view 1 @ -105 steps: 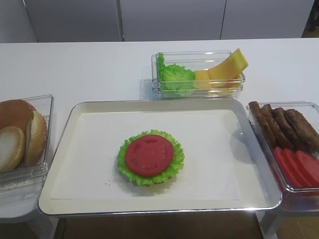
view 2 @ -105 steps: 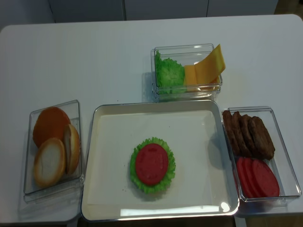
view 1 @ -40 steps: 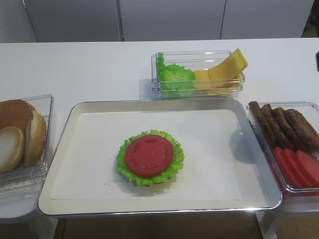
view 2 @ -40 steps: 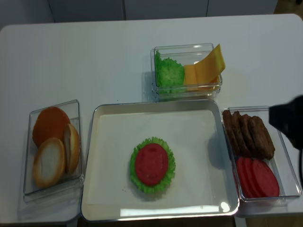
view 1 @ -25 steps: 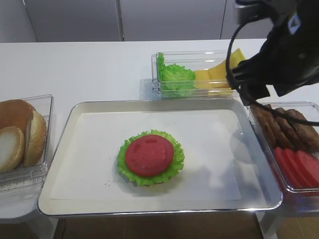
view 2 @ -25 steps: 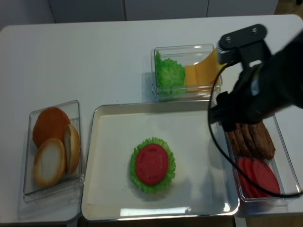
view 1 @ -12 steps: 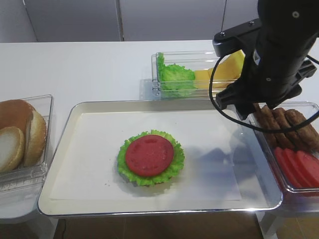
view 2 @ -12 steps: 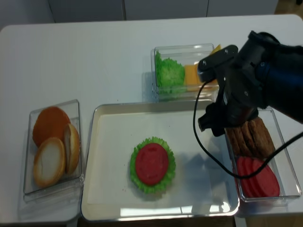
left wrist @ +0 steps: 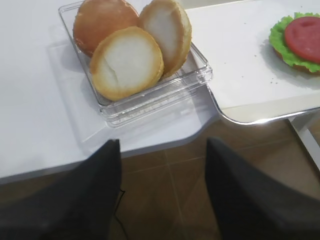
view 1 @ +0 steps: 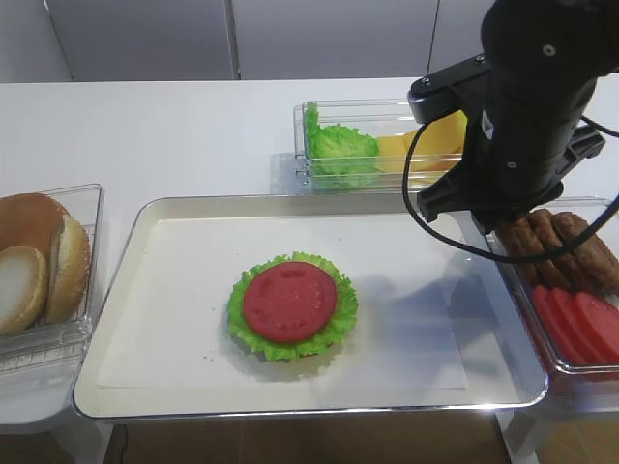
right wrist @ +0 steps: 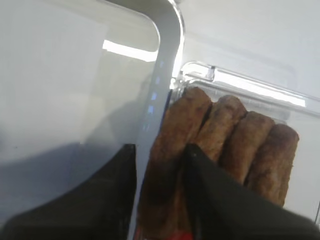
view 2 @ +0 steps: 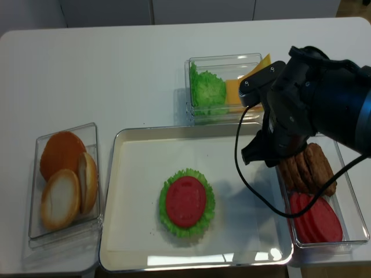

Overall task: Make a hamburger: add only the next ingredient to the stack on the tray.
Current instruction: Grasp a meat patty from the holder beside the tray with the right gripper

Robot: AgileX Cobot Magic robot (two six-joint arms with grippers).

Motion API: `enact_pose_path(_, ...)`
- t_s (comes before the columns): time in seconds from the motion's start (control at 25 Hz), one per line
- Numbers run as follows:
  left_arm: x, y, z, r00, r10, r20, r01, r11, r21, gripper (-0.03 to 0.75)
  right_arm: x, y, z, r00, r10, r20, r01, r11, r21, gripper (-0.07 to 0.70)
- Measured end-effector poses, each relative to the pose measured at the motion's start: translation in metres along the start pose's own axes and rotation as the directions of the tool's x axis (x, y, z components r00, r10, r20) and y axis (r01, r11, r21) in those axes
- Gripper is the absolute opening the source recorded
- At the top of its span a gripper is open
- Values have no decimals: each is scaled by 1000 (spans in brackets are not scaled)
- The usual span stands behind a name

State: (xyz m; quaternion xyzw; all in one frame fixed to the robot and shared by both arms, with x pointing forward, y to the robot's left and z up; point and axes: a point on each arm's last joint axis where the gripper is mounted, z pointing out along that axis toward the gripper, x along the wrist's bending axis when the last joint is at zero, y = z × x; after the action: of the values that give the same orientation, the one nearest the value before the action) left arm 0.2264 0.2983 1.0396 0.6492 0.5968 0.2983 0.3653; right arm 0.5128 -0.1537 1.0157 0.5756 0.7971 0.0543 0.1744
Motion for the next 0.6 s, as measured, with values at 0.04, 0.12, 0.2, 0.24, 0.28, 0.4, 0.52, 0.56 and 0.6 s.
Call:
enact_pose_path(0.04, 0, 0, 0, 1000, 0, 0, 0, 1000, 0, 402, 0, 0, 0, 1000, -1, 1, 1, 1000, 0, 216)
enact_pose_path(0.12, 0, 0, 0, 1000, 0, 0, 0, 1000, 0, 402, 0, 0, 0, 1000, 0, 3, 0, 1000, 1, 171)
enact_pose_path(0.2, 0, 0, 0, 1000, 0, 0, 0, 1000, 0, 402, -1, 0, 0, 1000, 0, 9, 0, 1000, 4, 137)
enact_pose_path(0.24, 0, 0, 0, 1000, 0, 0, 0, 1000, 0, 402, -1, 0, 0, 1000, 3, 9, -3, 1000, 4, 137)
enact_pose_path(0.28, 0, 0, 0, 1000, 0, 0, 0, 1000, 0, 402, -1, 0, 0, 1000, 3, 9, -3, 1000, 4, 137)
enact_pose_path(0.4, 0, 0, 0, 1000, 0, 0, 0, 1000, 0, 402, -1, 0, -1, 1000, 6, 8, -6, 1000, 2, 137)
enact_pose_path(0.52, 0, 0, 0, 1000, 0, 0, 0, 1000, 0, 402, -2, -1, -3, 1000, 23, 6, -23, 1000, -6, 137)
enact_pose_path(0.56, 0, 0, 0, 1000, 0, 0, 0, 1000, 0, 402, -3, -1, -7, 1000, 30, 5, -30, 999, -13, 135)
enact_pose_path(0.6, 0, 0, 0, 1000, 0, 0, 0, 1000, 0, 402, -4, -2, -10, 999, 37, 1, -37, 999, -24, 131)
